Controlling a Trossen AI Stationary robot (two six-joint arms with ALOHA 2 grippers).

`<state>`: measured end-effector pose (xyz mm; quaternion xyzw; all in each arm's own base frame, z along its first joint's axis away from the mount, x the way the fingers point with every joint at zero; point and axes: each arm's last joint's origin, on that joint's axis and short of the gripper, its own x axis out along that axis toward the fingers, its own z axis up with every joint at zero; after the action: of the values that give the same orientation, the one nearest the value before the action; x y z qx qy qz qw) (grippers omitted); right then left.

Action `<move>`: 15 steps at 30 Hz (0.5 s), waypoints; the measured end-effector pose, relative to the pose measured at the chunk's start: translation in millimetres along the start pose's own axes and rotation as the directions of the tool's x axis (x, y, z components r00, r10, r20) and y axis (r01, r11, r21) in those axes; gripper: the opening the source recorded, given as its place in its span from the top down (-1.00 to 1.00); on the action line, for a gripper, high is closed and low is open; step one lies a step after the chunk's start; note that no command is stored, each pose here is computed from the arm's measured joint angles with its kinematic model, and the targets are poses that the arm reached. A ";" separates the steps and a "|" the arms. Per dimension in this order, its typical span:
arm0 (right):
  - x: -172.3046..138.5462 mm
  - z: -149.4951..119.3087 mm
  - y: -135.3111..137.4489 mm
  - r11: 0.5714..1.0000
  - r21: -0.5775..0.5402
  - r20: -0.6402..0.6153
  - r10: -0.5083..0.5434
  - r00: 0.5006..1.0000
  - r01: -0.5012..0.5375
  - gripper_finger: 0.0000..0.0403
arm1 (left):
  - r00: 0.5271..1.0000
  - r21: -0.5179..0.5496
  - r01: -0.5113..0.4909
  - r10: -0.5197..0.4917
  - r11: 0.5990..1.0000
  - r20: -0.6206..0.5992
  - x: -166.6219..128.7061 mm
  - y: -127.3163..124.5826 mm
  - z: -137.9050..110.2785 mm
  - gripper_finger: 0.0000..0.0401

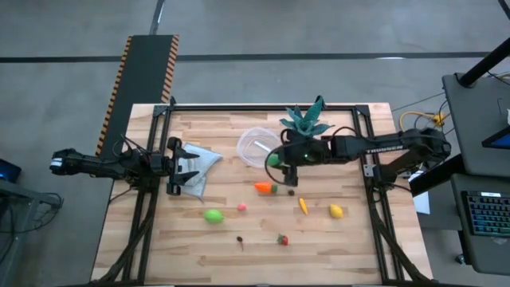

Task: Pick and placing Produce into tupperware
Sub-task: Put the green corn into the transparent container

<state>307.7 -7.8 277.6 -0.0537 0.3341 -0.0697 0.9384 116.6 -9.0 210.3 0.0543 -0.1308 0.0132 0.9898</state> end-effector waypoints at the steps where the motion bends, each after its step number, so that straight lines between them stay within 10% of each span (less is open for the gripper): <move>1: -0.3 2.2 -3.0 1.000 -0.004 0.012 -0.008 1.000 0.008 0.00 | 1.000 0.000 0.000 0.000 1.000 0.000 0.0 0.0 0.0 -0.15; 15: 14.2 1.0 -54.0 0.990 0.054 -0.007 -0.130 0.991 0.131 0.00 | 1.000 0.000 0.000 0.000 1.000 0.001 0.0 0.0 0.0 -0.15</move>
<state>314.1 -63.2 277.5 -0.0498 0.3297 -0.1401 0.9323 116.6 -9.0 210.3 0.0543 -0.1314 0.0132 0.9898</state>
